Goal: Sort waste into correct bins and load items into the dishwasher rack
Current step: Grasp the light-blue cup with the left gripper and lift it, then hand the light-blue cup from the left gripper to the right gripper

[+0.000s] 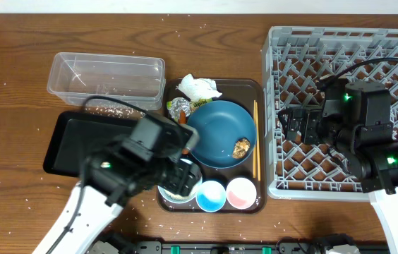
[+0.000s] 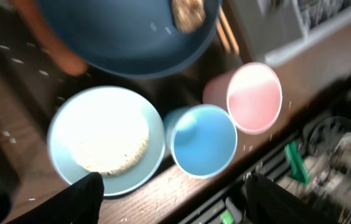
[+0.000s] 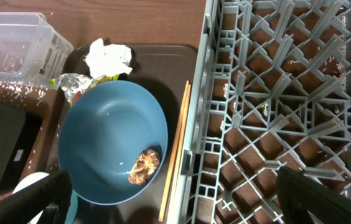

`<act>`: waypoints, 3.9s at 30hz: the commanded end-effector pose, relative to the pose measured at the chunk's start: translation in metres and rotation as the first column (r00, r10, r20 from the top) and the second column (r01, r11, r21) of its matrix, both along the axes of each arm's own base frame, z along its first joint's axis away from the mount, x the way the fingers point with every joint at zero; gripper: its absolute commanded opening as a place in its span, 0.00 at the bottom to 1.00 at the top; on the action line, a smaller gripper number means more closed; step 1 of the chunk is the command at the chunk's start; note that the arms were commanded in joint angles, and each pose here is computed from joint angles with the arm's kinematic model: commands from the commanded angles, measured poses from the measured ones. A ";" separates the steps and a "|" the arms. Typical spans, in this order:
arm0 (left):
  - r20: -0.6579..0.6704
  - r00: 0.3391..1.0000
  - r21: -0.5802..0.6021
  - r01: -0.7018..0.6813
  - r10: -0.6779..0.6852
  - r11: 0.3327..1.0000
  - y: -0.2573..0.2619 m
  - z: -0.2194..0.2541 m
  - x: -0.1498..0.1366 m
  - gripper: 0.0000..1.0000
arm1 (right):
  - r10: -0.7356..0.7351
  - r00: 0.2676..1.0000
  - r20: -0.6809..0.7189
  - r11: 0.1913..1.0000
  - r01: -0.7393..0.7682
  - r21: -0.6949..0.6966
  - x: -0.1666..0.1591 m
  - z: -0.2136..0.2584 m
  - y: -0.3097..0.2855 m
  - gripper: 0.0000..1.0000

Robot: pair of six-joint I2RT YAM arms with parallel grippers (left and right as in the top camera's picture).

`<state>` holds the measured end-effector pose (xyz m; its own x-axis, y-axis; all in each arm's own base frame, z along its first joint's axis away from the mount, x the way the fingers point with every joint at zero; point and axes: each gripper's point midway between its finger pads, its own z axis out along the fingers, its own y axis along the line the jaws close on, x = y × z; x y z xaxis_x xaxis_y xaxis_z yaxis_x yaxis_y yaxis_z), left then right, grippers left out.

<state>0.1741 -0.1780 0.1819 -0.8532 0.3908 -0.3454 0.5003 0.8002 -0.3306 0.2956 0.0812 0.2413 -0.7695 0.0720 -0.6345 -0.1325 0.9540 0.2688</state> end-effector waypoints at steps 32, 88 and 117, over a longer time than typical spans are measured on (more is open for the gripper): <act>-0.167 0.985 0.332 0.102 -0.048 0.938 -0.015 -0.126 -0.019 0.58 | -0.022 1.000 -0.018 1.000 0.022 -0.004 -0.002 0.001 -0.006 0.99; -0.173 0.970 -0.845 -0.056 -0.173 0.532 -0.021 0.129 0.080 0.06 | 0.552 0.736 0.392 0.652 -0.674 0.348 -0.041 0.100 0.116 0.89; -0.037 0.955 -0.858 0.120 -0.293 0.499 -0.052 0.142 0.066 0.06 | 0.679 0.599 0.425 0.505 -0.801 0.321 -0.065 0.098 0.164 0.63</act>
<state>0.2410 -0.2281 0.3175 -0.8663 0.1591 -0.4736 0.4781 -0.0108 -0.8782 0.2254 0.2454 0.3352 -0.5367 -0.1546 -0.8295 -0.8360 0.2309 0.4979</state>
